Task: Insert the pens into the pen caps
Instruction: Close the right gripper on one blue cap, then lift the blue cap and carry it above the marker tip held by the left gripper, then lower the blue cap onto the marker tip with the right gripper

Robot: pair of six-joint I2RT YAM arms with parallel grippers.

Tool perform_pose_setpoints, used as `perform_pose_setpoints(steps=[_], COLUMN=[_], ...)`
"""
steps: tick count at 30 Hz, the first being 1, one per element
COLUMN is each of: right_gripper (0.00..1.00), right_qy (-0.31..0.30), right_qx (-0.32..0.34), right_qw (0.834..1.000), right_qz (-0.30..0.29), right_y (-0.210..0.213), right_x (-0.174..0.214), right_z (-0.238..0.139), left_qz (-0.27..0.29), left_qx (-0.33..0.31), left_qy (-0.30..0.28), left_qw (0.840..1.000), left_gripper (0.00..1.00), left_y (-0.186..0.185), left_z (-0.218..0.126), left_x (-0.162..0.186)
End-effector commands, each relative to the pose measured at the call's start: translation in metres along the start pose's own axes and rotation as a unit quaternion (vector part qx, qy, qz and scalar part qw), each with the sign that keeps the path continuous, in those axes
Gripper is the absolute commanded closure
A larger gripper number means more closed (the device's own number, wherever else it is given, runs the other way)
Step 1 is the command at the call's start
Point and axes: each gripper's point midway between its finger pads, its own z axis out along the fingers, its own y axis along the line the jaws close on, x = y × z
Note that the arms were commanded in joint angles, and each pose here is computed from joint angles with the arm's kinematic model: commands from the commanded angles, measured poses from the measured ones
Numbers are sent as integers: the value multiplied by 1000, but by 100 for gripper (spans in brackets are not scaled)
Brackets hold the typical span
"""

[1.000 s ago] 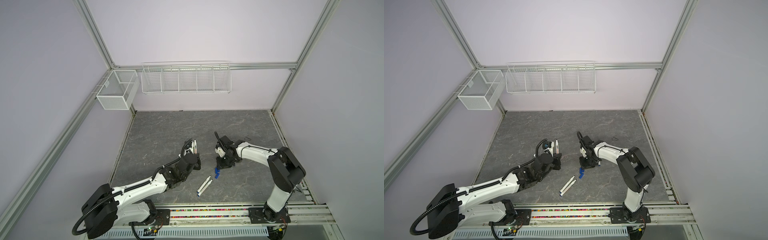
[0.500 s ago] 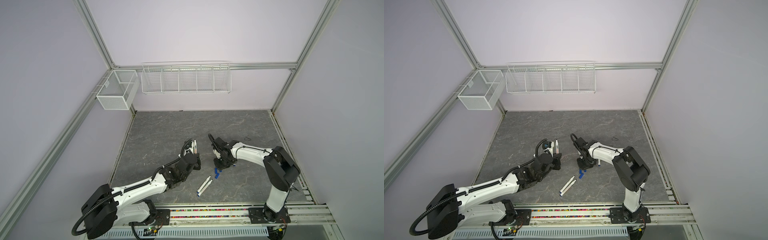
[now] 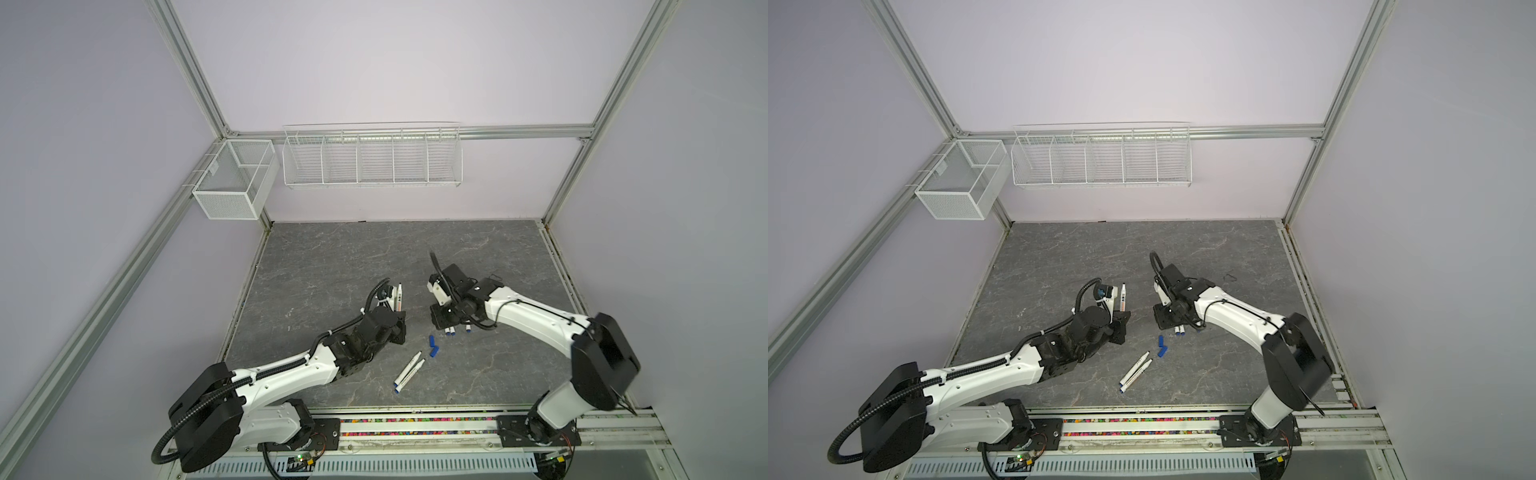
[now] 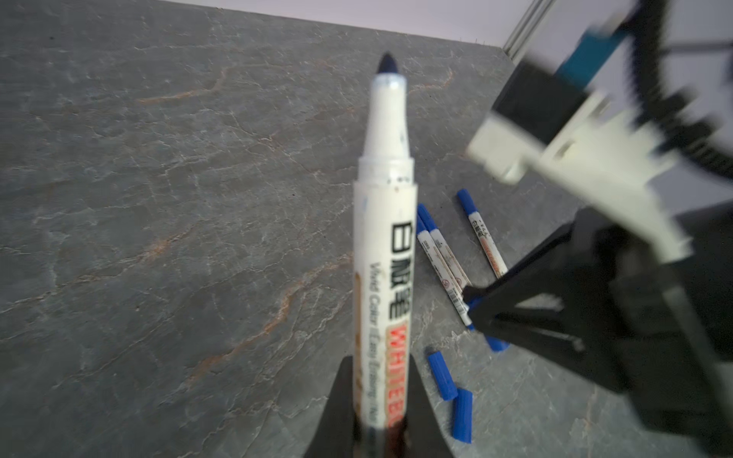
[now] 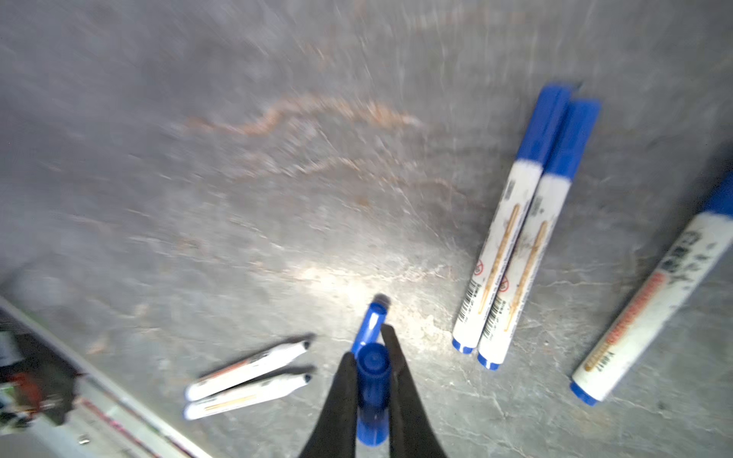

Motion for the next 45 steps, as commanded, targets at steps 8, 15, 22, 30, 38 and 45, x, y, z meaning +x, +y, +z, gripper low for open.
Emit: perform_pose_setpoints(steps=[8, 15, 22, 30, 38, 45], right_gripper=[87, 87, 87, 87, 87, 87], right_qy=[-171, -172, -171, -165, -147, -104], right_qx=[-189, -196, -199, -205, -226, -243], right_qw=[965, 964, 964, 964, 963, 964], right_qz=[55, 45, 40, 38, 26, -5], right_y=[31, 33, 34, 35, 41, 48], right_x=[-58, -56, -53, -47, -29, -10], right_z=[-82, -83, -83, -84, -88, -92], left_qz=[77, 88, 88, 87, 83, 75], left_qx=[154, 169, 170, 166, 161, 175], left_qy=[29, 42, 42, 42, 24, -22], left_qw=[985, 981, 981, 981, 983, 981], left_gripper=[100, 100, 100, 100, 100, 100], left_y=[-75, -87, -89, -87, -85, -93], left_z=[1, 4, 4, 5, 3, -2], left_x=[8, 10, 10, 10, 3, -20])
